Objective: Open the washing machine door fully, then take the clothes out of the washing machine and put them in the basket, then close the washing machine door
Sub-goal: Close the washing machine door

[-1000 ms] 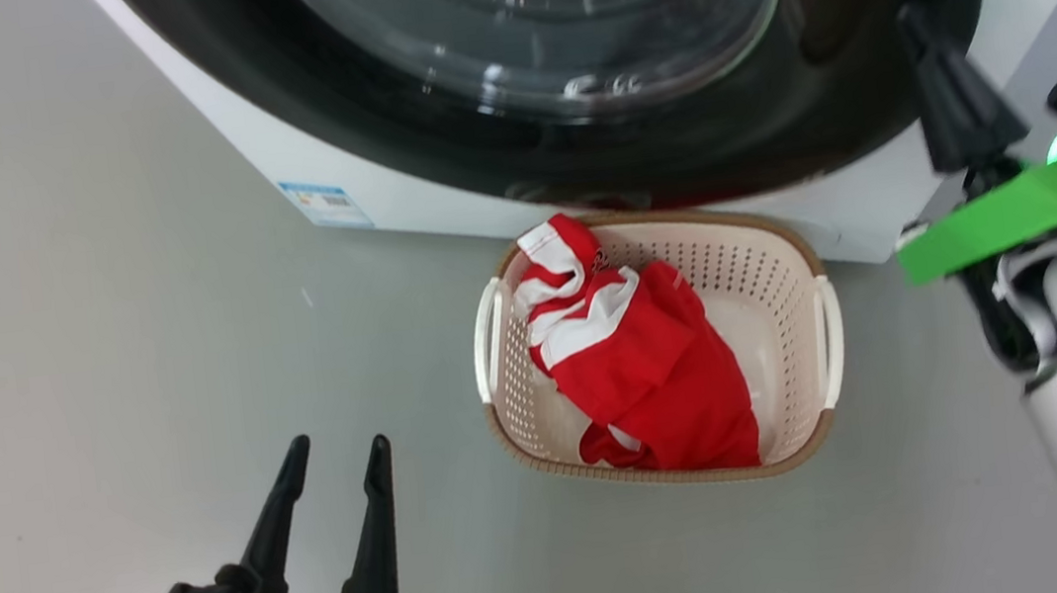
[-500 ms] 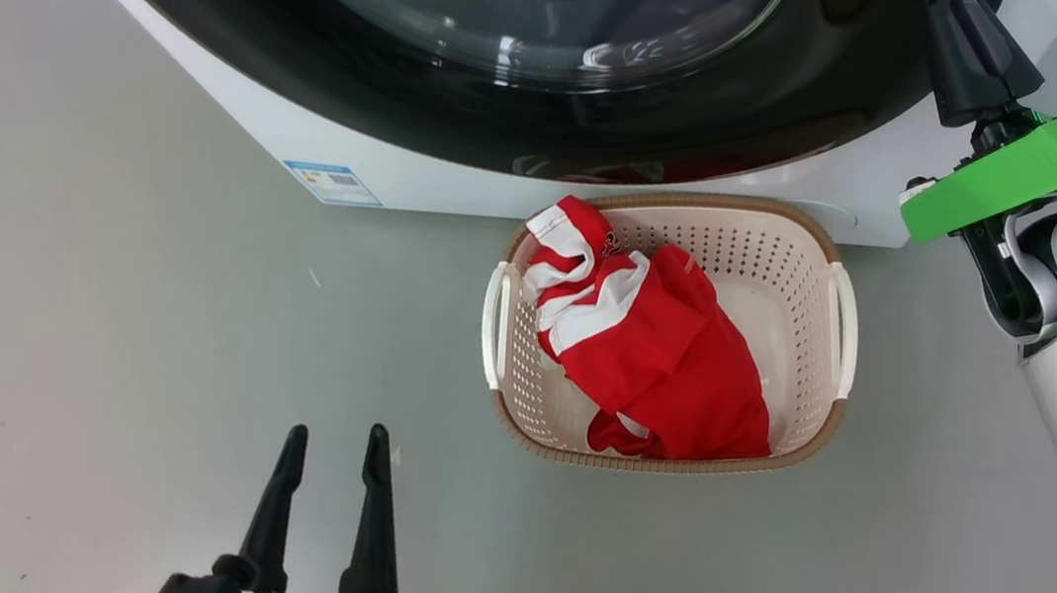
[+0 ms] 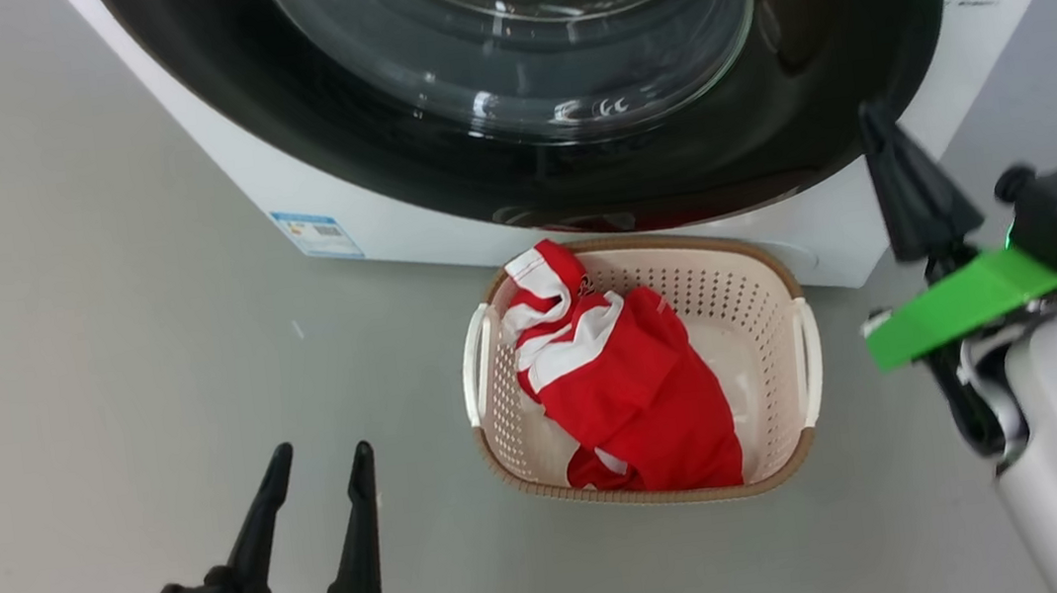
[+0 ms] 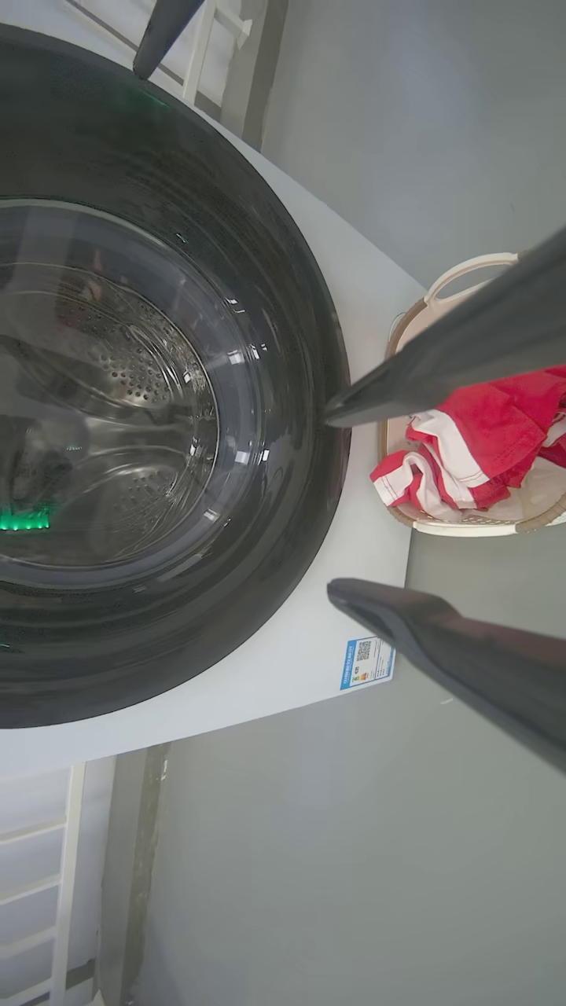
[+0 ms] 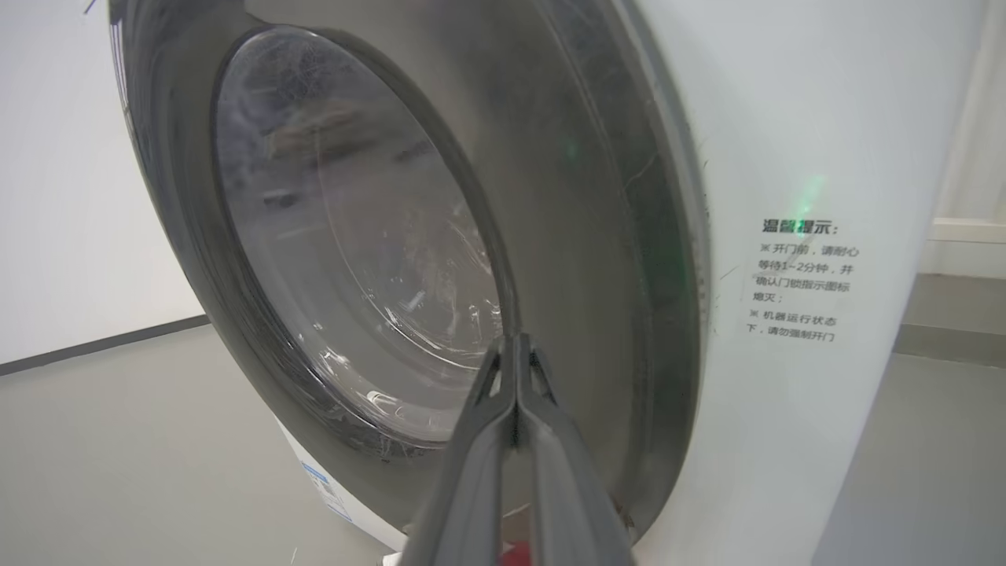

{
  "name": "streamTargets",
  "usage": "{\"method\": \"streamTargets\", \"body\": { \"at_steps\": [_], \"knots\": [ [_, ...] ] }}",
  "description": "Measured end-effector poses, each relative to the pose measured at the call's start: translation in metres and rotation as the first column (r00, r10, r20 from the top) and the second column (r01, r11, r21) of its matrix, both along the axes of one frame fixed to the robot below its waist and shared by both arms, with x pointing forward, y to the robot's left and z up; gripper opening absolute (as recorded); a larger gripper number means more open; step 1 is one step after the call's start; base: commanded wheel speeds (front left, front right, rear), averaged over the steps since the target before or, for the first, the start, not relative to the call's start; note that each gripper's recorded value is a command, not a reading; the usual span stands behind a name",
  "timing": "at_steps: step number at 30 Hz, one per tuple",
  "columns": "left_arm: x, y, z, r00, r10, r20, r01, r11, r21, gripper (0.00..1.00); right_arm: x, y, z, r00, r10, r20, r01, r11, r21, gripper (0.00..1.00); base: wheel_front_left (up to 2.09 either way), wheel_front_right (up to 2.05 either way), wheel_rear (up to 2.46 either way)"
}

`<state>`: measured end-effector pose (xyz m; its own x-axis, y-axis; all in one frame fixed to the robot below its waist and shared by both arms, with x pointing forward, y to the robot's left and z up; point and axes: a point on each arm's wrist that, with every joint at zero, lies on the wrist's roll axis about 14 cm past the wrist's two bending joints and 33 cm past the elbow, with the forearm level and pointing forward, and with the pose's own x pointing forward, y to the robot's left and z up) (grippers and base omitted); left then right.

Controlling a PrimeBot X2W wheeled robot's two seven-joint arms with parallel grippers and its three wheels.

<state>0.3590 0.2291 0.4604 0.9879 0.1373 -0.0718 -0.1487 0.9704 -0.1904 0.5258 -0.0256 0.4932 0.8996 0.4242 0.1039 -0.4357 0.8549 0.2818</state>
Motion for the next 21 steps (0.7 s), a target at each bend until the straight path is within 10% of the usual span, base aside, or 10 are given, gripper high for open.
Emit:
{"method": "streamTargets", "body": {
  "at_steps": [2, 21],
  "knots": [
    [-0.002, 0.001, 0.001, 1.000, 0.002, 0.002, -0.002, 1.000, 0.006, 1.00, -0.010, -0.004, -0.006, 1.000, -0.004, -0.020, 0.004, 1.000, -0.010, 1.00, 0.00, 0.00, 0.00],
    [-0.012, -0.013, 0.005, 0.998, -0.055, 0.020, 0.055, 0.998, 0.021, 1.00, -0.097, -0.083, -0.041, 0.974, -0.174, -0.146, 0.164, 0.983, -0.076, 1.00, 0.00, 0.00, 0.00]
  ]
}}
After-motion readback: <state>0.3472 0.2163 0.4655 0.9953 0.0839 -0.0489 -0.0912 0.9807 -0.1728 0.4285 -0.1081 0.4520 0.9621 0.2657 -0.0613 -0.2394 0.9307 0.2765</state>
